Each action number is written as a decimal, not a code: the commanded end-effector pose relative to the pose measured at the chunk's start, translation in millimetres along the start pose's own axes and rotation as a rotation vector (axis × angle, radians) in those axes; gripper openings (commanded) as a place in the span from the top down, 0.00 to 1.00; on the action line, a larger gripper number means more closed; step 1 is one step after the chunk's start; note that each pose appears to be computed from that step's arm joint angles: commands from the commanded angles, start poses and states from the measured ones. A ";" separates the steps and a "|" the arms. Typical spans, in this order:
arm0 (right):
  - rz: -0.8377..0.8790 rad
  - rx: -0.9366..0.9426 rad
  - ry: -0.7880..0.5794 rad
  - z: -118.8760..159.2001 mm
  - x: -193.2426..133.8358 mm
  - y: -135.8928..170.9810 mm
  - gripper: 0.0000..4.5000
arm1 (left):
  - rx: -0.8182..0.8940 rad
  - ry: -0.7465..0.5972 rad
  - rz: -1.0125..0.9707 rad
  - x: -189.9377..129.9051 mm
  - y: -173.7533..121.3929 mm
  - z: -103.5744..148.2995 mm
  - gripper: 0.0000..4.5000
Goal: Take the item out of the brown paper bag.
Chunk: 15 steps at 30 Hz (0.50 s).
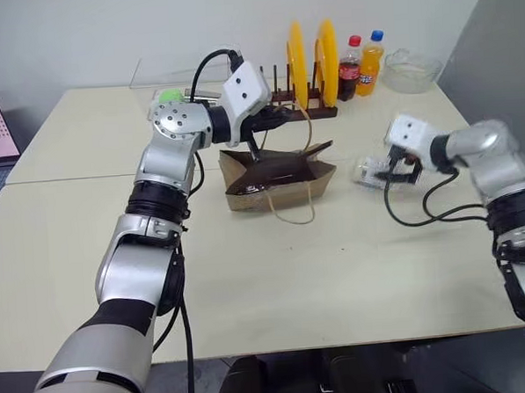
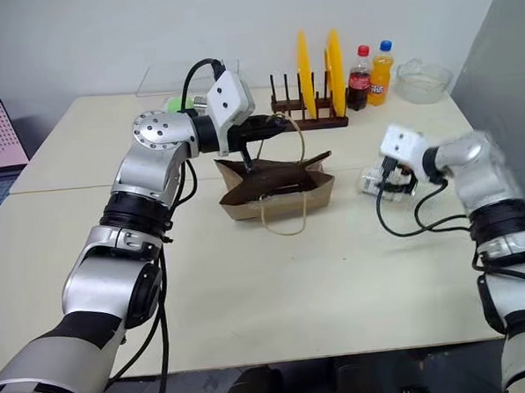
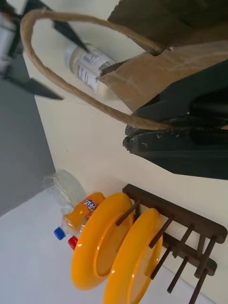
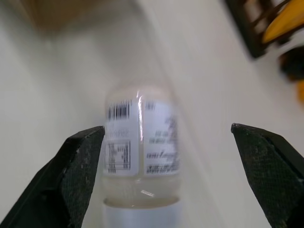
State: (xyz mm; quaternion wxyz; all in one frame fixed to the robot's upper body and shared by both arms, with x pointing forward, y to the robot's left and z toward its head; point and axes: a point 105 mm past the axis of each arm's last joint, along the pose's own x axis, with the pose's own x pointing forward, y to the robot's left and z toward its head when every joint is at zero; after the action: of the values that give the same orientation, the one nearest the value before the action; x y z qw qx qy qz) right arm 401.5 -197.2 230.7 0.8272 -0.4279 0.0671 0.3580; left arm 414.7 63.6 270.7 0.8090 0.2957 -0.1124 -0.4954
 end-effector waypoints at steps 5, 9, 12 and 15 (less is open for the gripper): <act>-0.163 0.085 -0.391 60.5 -45.6 35.6 0.01 | 0.059 -0.031 0.025 -2.2 11.7 14.6 1.00; -0.236 0.269 -0.587 80.6 -55.1 95.4 0.00 | 0.051 -0.013 0.028 -9.0 18.8 13.6 0.91; -0.328 0.379 -0.630 83.2 -55.8 114.7 0.00 | 0.071 0.013 0.016 -14.5 22.1 12.3 0.73; -0.360 0.421 -0.625 82.6 -48.3 124.6 0.00 | 0.089 0.026 0.035 -21.5 30.2 14.0 0.53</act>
State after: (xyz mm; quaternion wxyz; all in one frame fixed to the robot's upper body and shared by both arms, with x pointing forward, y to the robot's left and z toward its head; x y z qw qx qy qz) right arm 273.6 -116.4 210.3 0.9294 -0.1160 -0.1635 0.3100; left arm 422.8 85.7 277.7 0.8108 0.3155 -0.0967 -0.4835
